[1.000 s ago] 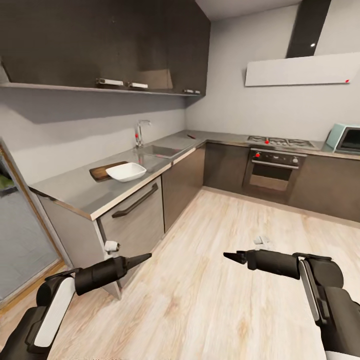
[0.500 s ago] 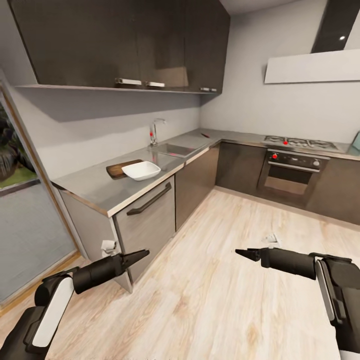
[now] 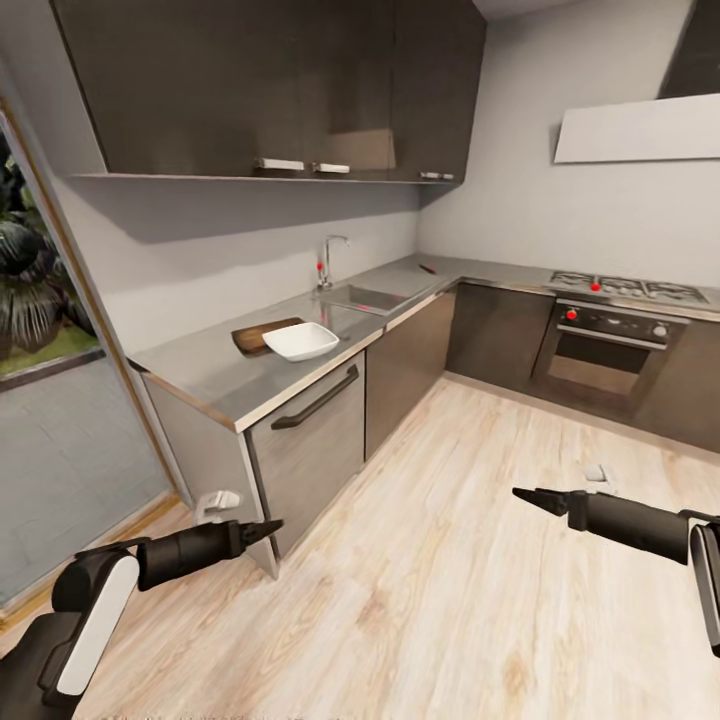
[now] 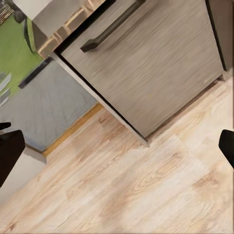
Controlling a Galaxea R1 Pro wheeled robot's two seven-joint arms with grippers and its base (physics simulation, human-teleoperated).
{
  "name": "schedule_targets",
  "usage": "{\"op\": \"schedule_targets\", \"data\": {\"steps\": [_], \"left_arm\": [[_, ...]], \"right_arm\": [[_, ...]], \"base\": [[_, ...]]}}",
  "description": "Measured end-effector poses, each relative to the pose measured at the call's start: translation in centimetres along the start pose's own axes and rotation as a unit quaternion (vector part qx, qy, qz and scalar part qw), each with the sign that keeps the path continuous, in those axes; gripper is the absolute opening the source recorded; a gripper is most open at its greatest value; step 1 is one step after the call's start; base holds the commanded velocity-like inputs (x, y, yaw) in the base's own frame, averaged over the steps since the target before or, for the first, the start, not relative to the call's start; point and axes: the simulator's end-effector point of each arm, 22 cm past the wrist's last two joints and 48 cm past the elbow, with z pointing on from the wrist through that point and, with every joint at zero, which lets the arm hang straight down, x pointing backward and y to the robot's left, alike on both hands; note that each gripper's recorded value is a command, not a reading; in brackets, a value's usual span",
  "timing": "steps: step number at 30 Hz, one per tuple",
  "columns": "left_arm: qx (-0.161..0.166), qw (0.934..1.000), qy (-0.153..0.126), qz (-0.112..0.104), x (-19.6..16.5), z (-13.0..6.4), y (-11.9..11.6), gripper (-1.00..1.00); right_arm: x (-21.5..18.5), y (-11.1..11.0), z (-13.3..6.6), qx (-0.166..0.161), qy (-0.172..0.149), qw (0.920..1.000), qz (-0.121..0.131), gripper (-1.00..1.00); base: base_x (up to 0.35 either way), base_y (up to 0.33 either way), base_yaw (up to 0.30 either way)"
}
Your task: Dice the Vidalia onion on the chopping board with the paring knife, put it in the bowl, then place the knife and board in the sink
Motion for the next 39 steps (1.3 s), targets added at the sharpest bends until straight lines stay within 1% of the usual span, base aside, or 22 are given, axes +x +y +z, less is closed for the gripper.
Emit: {"op": "schedule_targets", "data": {"steps": [4, 6, 7, 9, 11, 12, 13, 14, 16, 17, 18, 19, 21, 25, 26, 29, 39], "left_arm": [[0.003, 1.0000, -0.001, -0.006, -0.3, 0.1, -0.5, 1.00], [0.008, 0.9999, -0.004, -0.010, -0.4, 0.2, -1.0, 1.00], [0.013, 0.9998, -0.006, -0.014, -0.5, 0.3, -1.4, 1.00], [0.023, 0.9995, -0.009, -0.019, -0.8, 0.3, -2.0, 1.00], [0.051, 0.9980, -0.017, -0.034, -1.3, 0.2, -3.4, 1.00], [0.078, 0.9957, -0.024, -0.045, -1.7, 0.0, -4.6, 1.00], [0.094, 0.9939, -0.028, -0.050, -2.0, -0.1, -5.4, 1.00], [0.122, 0.9902, -0.034, -0.059, -2.4, -0.4, -6.7, 1.00], [0.168, 0.9826, -0.041, -0.067, -3.1, -1.1, -8.7, 1.00], [0.187, 0.9791, -0.044, -0.068, -3.3, -1.5, -9.5, 1.00], [0.195, 0.9774, -0.044, -0.069, -3.5, -1.7, -9.9, 1.00], [0.218, 0.9723, -0.046, -0.069, -3.7, -2.2, -11.0, 1.00], [0.226, 0.9706, -0.045, -0.068, -3.8, -2.4, -11.5, 1.00], [0.218, 0.9733, -0.039, -0.060, -3.8, -2.5, -11.6, 1.00], [0.215, 0.9744, -0.037, -0.056, -3.8, -2.5, -11.6, 1.00], [0.214, 0.9746, -0.035, -0.055, -3.9, -2.6, -11.9, 1.00], [0.218, 0.9738, -0.035, -0.054, -4.7, -3.3, -13.0, 1.00]], "right_arm": [[-0.3, 0.7, 0.0, -0.009, 0.002, 1.0000, 0.001, 1.00], [0.3, 1.6, 0.9, -0.020, 0.018, 0.9996, -0.002, 1.00], [0.9, 2.5, 1.9, -0.030, 0.033, 0.9990, -0.007, 1.00], [1.4, 3.1, 2.5, -0.033, 0.047, 0.9983, -0.012, 1.00], [1.8, 3.3, 2.9, -0.032, 0.057, 0.9978, -0.014, 1.00], [1.8, 3.3, 3.0, -0.030, 0.060, 0.9977, -0.015, 1.00], [1.8, 3.4, 3.0, -0.028, 0.061, 0.9976, -0.015, 1.00], [1.8, 3.3, 3.0, -0.027, 0.063, 0.9976, -0.015, 1.00], [1.6, 3.3, 2.9, -0.024, 0.064, 0.9975, -0.015, 1.00], [1.5, 3.3, 2.8, -0.023, 0.064, 0.9976, -0.015, 1.00], [1.5, 3.3, 2.8, -0.022, 0.065, 0.9976, -0.014, 1.00], [1.4, 3.2, 2.7, -0.020, 0.065, 0.9976, -0.014, 1.00], [1.1, 3.4, 2.6, -0.021, 0.064, 0.9976, -0.013, 1.00], [0.5, 3.5, 2.1, -0.020, 0.059, 0.9980, -0.010, 1.00], [0.1, 3.3, 1.7, -0.016, 0.053, 0.9985, -0.007, 1.00], [-0.3, 3.4, 1.4, -0.015, 0.049, 0.9987, -0.005, 1.00], [-1.2, 4.0, 0.7, -0.012, 0.050, 0.9987, -0.003, 1.00]], "base": [[0.000, 0.000, 0.115], [0.000, 0.000, 0.100], [0.000, 0.000, 0.096], [0.000, 0.000, 0.087], [0.000, 0.000, 0.045], [0.000, 0.000, 0.028], [0.000, 0.000, 0.018], [0.000, 0.000, 0.012], [0.000, 0.000, 0.006], [0.000, 0.000, 0.004], [0.000, 0.000, 0.002], [0.000, 0.000, 0.001], [0.000, 0.000, 0.000], [0.000, 0.000, -0.063], [0.000, 0.000, -0.220], [0.000, 0.000, -0.261], [0.000, 0.000, -0.288]]}}
